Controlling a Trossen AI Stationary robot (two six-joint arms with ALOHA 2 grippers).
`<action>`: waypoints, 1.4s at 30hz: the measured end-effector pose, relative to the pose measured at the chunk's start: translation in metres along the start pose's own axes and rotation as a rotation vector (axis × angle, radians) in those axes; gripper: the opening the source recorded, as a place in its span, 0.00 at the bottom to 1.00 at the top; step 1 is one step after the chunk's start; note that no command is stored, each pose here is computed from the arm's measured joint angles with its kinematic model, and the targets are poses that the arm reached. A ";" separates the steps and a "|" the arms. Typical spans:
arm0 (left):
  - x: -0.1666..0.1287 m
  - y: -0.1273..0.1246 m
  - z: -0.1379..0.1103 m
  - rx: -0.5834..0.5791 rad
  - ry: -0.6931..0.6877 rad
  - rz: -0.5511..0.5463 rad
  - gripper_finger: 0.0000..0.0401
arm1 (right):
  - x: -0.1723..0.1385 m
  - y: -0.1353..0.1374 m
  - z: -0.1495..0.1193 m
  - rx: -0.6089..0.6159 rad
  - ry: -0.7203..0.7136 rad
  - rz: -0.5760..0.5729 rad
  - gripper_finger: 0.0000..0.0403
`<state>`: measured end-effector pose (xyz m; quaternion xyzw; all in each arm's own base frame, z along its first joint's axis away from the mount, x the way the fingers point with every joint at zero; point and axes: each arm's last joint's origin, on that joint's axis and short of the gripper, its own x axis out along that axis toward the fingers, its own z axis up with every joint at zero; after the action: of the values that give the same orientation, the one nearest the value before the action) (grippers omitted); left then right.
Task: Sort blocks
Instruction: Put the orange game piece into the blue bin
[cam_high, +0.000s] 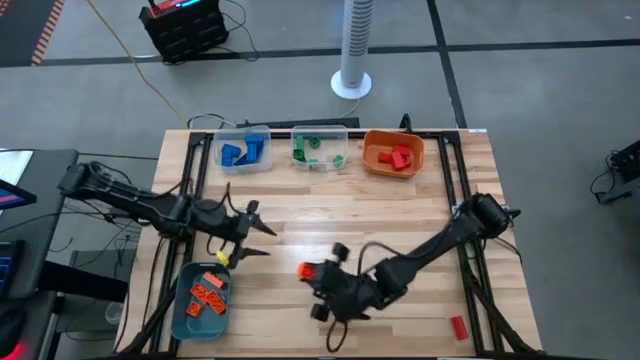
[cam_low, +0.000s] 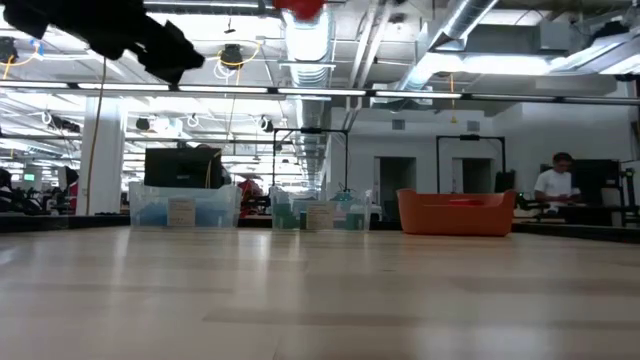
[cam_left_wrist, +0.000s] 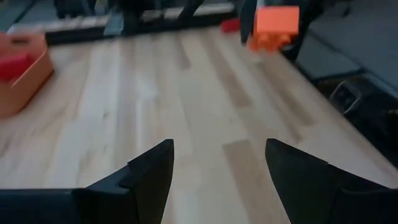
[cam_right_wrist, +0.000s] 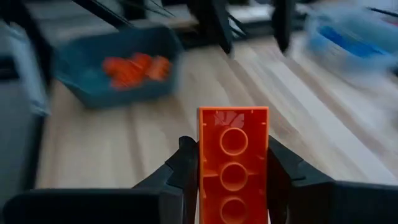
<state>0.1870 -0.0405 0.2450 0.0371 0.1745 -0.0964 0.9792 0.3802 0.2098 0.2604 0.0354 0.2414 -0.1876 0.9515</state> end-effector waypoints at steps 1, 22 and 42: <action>0.000 -0.003 -0.002 0.004 -0.028 -0.015 0.62 | 0.006 -0.001 0.004 0.004 -0.021 0.040 0.32; 0.010 -0.027 0.019 -0.051 -0.352 -0.121 0.62 | 0.042 -0.006 0.056 -0.139 -0.544 0.074 0.32; 0.017 -0.027 0.028 0.101 -0.490 -0.036 0.61 | 0.051 -0.016 0.062 -0.146 -0.572 0.041 0.32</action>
<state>0.2069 -0.0735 0.2642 0.0582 -0.0723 -0.1284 0.9874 0.4432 0.1679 0.2914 -0.0826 -0.0246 -0.1530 0.9845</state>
